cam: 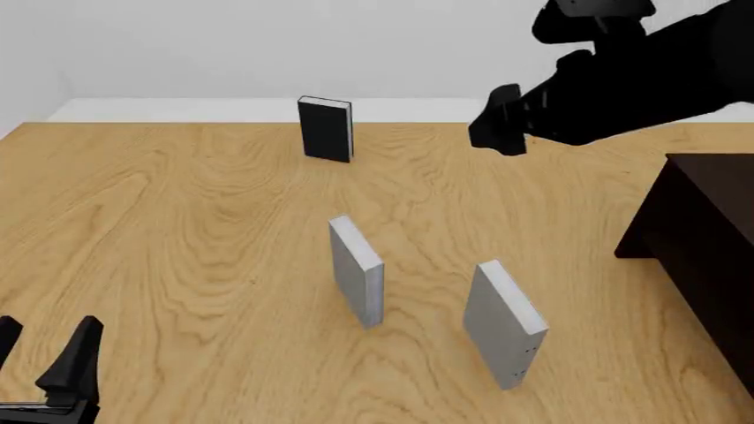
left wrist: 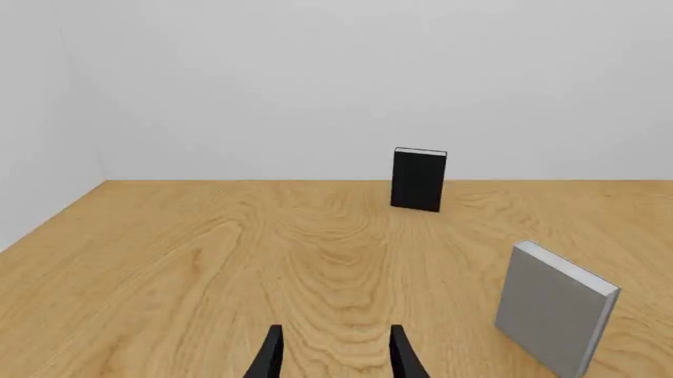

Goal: Pick up the book on the right and place it on the cabinet shelf.

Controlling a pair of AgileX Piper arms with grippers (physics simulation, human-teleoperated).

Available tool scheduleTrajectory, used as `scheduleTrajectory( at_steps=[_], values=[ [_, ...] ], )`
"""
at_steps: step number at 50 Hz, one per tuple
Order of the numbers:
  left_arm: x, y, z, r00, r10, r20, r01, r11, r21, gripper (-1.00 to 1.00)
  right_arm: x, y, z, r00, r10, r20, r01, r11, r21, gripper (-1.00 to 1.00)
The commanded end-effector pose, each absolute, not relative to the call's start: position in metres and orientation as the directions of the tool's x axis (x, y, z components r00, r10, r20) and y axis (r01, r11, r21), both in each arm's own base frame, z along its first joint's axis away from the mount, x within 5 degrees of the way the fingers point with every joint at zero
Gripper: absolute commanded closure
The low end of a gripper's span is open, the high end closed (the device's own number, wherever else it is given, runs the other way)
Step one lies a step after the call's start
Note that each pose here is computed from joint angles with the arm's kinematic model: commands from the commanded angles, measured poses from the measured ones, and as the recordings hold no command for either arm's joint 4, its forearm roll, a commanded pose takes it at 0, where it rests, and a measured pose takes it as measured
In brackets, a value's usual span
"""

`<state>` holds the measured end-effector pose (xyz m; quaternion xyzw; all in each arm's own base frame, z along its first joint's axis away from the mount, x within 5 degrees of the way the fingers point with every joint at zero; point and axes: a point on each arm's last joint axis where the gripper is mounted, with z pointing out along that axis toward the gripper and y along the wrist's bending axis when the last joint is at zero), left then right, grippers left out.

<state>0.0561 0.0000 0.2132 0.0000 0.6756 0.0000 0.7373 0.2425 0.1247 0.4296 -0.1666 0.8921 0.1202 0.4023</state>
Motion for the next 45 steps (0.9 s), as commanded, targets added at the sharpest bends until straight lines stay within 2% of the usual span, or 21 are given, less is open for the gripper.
scheduleTrajectory(
  at_steps=[1,45],
  values=[
    [0.056,0.0,0.213,0.087,0.0,-0.996,0.0,1.0,0.0,-1.0,0.246,0.124,0.411,-0.638,-0.211,-0.74,-0.388,0.919,0.072,-1.0],
    [0.056,0.0,0.213,0.087,0.0,-0.996,0.0,1.0,0.0,-1.0,0.255,0.127,0.342,-0.695,-0.223,-0.683,-0.372,0.925,0.075,-1.0]
  ],
)
